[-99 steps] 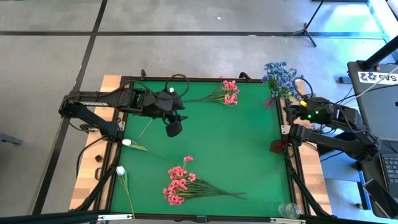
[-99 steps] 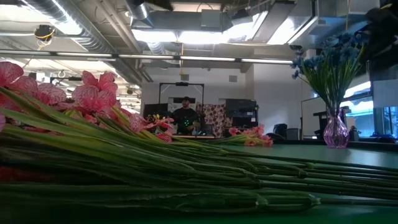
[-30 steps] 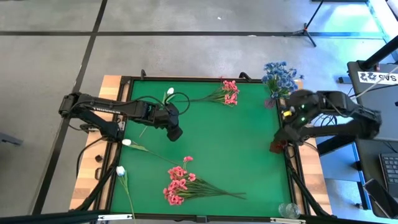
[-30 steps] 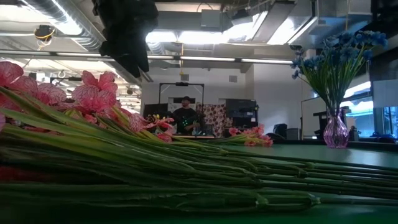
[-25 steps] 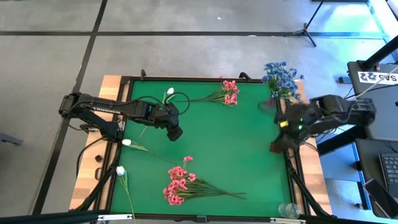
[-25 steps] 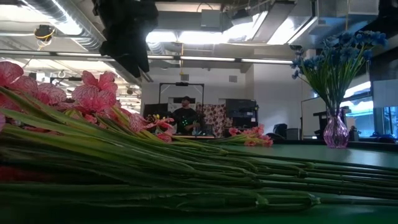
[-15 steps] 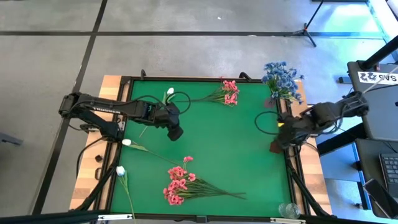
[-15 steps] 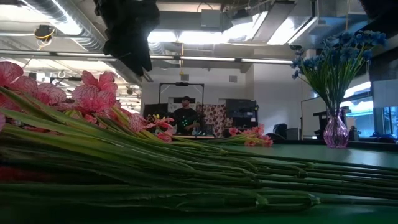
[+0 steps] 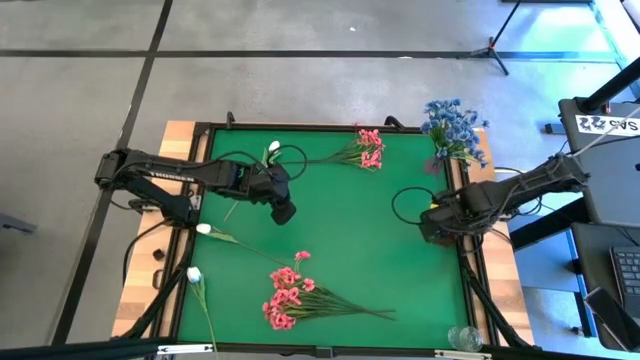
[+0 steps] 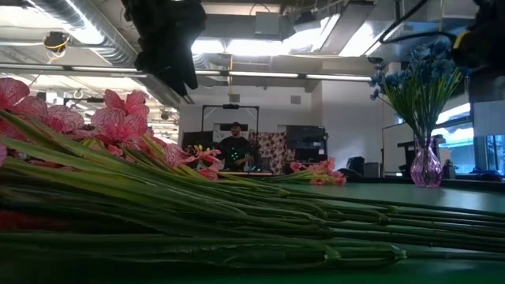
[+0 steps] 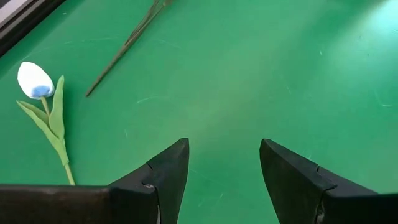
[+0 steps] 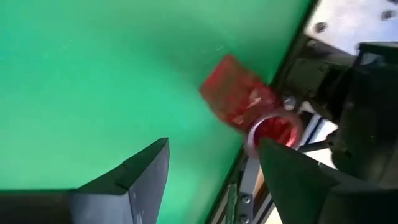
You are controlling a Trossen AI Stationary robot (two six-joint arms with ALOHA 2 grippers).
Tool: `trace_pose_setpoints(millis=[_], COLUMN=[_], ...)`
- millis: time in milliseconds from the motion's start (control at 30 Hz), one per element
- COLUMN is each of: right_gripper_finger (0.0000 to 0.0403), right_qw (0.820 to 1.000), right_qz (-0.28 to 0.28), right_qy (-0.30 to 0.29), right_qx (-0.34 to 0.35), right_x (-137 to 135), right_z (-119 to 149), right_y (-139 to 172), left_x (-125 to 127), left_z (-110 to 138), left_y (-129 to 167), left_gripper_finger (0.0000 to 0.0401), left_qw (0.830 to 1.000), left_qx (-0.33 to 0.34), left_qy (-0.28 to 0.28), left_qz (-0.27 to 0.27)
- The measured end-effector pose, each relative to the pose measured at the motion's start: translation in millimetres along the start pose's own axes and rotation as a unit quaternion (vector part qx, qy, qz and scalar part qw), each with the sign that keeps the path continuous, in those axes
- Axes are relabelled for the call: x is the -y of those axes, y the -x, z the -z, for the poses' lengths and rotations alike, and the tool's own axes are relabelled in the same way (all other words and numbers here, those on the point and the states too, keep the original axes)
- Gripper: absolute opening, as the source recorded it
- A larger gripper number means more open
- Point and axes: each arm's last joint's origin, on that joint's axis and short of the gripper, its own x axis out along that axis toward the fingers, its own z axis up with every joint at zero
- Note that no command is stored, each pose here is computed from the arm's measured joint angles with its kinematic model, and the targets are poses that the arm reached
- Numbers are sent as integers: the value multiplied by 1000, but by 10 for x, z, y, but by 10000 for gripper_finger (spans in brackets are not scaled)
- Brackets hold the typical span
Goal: Sort flowers into vase by color
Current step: Adjust the red vase
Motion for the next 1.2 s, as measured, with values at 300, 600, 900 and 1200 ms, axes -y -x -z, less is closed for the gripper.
trace_pose_setpoints(millis=[300, 600, 900, 1200], right_gripper_finger=[248, 248, 248, 248], right_qw=[1000, 999, 994, 989], right_qz=[16, -35, -83, -113], right_qy=[-22, -29, -31, -40], right_qx=[-15, -5, 56, 83], right_x=[17, -86, -178, -224], right_z=[-71, -89, -129, -289], right_y=[-154, -268, -256, -228], left_x=[50, -143, -437, -521], left_z=[40, -10, -89, -156], left_y=[21, 435, 681, 632], left_gripper_finger=[192, 192, 192, 192], left_qw=[1000, 997, 991, 991], left_qx=[-3, 68, 119, 117], left_qy=[-11, 32, 63, 66], left_qz=[6, 25, 23, 17])
